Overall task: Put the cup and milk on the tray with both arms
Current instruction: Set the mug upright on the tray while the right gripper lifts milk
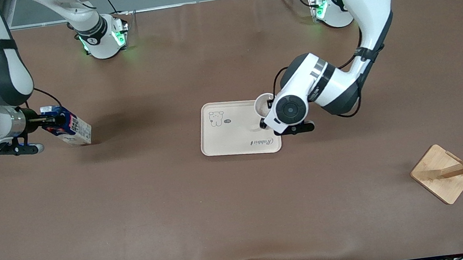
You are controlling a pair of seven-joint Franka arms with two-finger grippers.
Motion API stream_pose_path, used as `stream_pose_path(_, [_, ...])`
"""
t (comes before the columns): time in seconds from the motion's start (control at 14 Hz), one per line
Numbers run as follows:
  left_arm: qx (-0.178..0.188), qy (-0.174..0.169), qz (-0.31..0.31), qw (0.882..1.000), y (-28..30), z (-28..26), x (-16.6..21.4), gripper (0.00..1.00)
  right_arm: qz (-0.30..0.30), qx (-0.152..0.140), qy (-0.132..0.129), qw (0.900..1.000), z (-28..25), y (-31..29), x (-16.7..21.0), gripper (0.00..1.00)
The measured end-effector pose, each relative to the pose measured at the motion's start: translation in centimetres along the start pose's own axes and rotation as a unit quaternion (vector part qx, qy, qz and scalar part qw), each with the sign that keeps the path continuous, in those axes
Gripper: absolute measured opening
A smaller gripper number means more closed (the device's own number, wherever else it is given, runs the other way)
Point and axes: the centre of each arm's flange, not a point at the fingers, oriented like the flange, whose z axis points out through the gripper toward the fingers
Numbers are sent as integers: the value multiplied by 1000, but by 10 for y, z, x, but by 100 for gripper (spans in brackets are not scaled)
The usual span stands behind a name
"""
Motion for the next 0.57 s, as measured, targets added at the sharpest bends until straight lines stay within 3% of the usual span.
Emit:
stream_pose_path(0.21, [-8, 9, 3, 1000, 9, 25, 1, 87, -28, 6, -7, 1000, -54, -69, -18, 66])
stream_pose_path(0.36, [-19, 16, -6, 1000, 14, 35, 5, 87, -38, 4, -7, 999, -75, -109, -30, 59])
stream_pose_path(0.57, [-41, 35, -14, 998, 21, 38, 14, 91, -46, -4, -6, 999, -79, -154, -37, 59])
